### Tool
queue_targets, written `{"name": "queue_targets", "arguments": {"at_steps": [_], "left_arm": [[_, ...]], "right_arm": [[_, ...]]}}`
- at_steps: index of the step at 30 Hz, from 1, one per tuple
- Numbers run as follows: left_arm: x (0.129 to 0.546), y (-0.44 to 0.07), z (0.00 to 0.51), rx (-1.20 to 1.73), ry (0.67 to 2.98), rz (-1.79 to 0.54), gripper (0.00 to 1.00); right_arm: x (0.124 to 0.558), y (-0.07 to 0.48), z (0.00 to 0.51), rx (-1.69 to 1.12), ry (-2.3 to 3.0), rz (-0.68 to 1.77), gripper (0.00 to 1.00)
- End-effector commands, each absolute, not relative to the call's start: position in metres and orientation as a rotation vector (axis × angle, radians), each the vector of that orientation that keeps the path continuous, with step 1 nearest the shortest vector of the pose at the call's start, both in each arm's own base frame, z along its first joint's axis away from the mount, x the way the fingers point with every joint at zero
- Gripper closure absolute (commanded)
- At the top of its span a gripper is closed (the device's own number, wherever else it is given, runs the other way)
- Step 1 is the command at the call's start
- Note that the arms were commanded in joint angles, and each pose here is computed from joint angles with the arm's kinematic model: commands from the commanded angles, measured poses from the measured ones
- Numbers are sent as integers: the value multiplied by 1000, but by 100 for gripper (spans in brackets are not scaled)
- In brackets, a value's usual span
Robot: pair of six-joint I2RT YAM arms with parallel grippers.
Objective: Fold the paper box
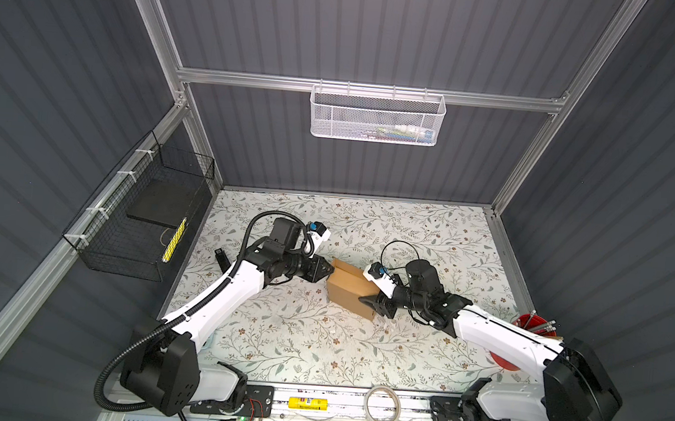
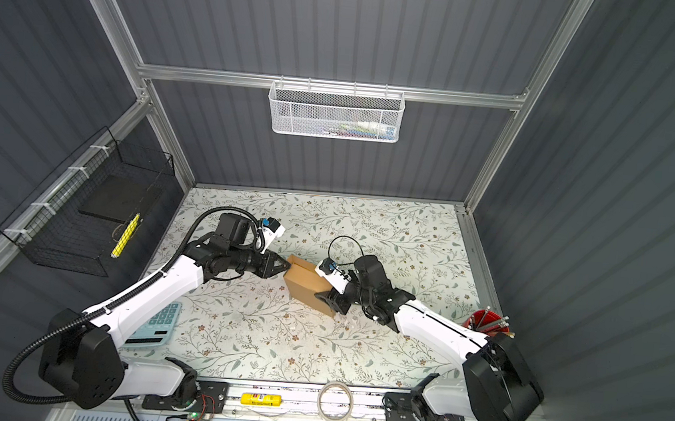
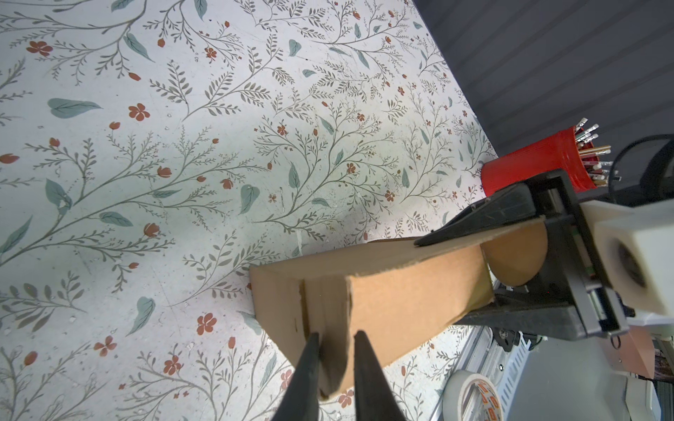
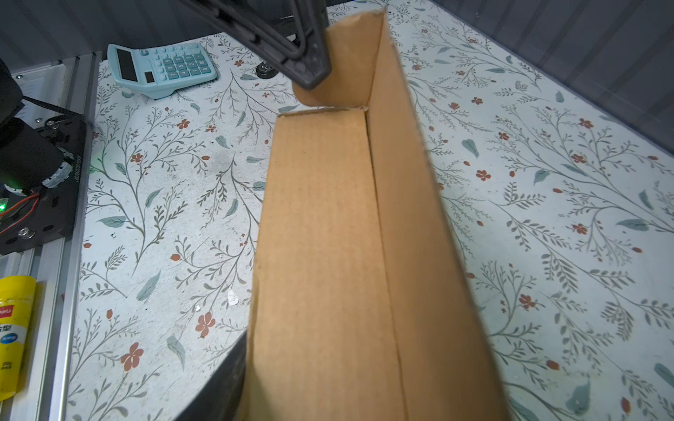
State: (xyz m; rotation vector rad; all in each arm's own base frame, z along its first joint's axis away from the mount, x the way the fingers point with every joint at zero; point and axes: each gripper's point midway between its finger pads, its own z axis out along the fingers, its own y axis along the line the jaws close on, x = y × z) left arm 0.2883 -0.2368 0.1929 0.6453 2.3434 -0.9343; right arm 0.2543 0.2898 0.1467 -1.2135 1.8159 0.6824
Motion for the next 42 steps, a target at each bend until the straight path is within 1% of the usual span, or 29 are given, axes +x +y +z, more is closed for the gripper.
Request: {"name": "queue_targets", "arguments": {"at_steps": [1, 12, 18, 30, 42], "left_arm": [[281, -243, 201, 657, 2316, -985, 82], [285, -248, 205, 651, 2303, -980, 83], [287, -247, 200, 640, 2315, -958, 86], [294, -241, 195, 601, 2326, -886, 87], [296, -236, 186, 573, 2333, -837, 92]], "right_arm": [[261, 293, 156, -1200, 1798, 676, 60], [261, 293, 154, -1201, 1805, 679, 60], [261, 293, 154, -1202, 1806, 681, 60], [261, 294, 153, -1206, 1810, 686, 60], [261, 294, 153, -1207, 1817, 687, 60]]}}
